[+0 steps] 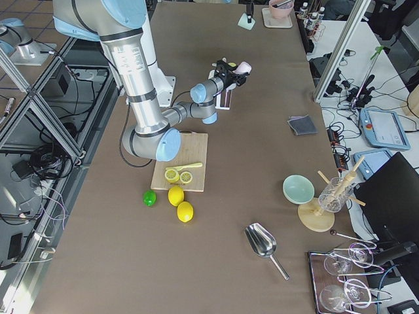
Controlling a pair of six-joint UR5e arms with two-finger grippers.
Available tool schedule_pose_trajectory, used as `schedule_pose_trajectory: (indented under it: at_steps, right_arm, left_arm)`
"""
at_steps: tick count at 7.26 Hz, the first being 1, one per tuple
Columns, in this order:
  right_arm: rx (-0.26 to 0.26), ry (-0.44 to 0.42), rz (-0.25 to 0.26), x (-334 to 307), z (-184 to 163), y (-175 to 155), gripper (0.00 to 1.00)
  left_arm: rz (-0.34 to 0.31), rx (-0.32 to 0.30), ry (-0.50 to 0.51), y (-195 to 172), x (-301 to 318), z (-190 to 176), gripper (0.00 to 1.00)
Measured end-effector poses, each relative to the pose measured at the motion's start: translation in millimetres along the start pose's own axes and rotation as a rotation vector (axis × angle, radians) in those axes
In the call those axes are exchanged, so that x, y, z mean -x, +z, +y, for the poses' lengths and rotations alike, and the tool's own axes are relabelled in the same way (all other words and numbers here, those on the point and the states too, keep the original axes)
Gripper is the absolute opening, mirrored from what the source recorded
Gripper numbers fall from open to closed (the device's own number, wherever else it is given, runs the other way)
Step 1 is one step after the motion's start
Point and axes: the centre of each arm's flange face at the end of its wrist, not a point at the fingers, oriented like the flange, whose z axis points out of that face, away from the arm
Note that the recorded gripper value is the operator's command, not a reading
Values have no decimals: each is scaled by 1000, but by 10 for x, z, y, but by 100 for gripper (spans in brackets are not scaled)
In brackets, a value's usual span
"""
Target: Place cup on cup holder
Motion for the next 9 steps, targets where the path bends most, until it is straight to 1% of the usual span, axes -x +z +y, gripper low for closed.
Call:
schedule_pose_trajectory:
  at_steps: [1,2,4,5,6,7,8,9]
  right_arm:
    - [-18,-16,-5,125,51,-58,40]
    - [-32,-30,-7,219,93,-107,40]
    - [-41,-49,2,297,194,-223,40]
    - [-40,-56,10,276,225,-251,42]
    - [-39,-60,17,248,238,-255,56]
    - [-41,-59,20,228,237,-255,73]
    - [-42,-57,21,217,234,-256,100]
    - [-42,-53,21,220,237,-257,100]
  left_arm:
    - [37,-74,72,38,-47,122,40]
    - [79,-138,143,51,-60,267,37]
    - [161,-221,260,-19,47,595,35]
    - [201,-254,313,-80,54,693,33]
    - [225,-276,355,-125,34,739,30]
    - [236,-311,417,-171,-18,746,30]
    - [237,-371,503,-223,-63,735,30]
    - [254,-438,591,-283,-118,753,29]
